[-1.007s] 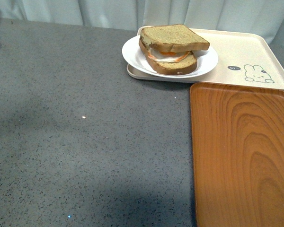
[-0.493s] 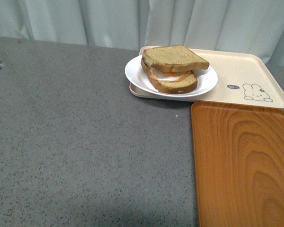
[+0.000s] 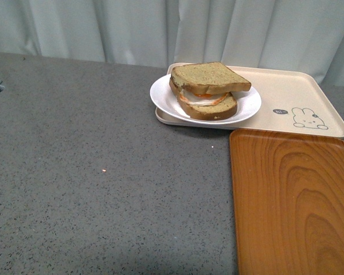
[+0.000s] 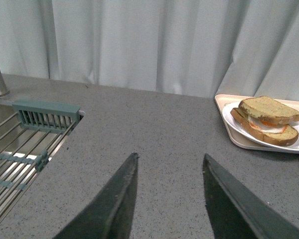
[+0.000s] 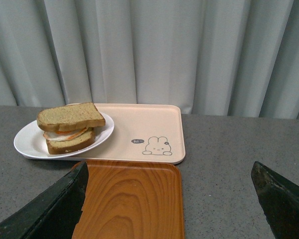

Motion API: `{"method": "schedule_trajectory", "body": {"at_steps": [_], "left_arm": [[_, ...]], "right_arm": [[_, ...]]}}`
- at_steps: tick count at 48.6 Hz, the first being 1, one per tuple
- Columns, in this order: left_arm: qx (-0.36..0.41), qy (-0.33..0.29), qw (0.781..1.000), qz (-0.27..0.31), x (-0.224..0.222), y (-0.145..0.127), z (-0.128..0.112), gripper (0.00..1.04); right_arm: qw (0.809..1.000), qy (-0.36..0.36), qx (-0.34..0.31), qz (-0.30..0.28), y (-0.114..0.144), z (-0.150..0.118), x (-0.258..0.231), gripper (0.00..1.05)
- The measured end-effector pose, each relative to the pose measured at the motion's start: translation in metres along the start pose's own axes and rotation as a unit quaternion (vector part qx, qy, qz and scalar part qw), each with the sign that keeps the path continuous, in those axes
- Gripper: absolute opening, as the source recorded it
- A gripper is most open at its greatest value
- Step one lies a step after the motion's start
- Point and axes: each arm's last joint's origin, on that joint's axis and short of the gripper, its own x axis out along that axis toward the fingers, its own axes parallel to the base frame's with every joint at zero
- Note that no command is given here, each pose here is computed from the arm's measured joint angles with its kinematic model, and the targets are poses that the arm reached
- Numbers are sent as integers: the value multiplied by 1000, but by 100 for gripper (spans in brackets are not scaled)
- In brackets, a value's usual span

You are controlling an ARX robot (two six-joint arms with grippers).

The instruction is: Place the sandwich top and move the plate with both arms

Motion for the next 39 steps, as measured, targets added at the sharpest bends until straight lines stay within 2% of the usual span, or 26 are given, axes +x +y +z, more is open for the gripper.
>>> {"method": "schedule_trajectory", "body": {"at_steps": [10, 17, 20, 39], "left_arm": [[0, 0, 1000, 0, 0, 0, 0, 79], [0, 0, 1000, 0, 0, 0, 0, 100], [1, 0, 1000, 0, 0, 0, 0, 98], [1, 0, 1000, 0, 0, 0, 0, 98]], "right_arm": [[1000, 0, 0, 0, 0, 0, 0, 96], [1000, 0, 0, 0, 0, 0, 0, 96], [1000, 0, 0, 0, 0, 0, 0, 96], [1000, 0, 0, 0, 0, 0, 0, 96]]}}
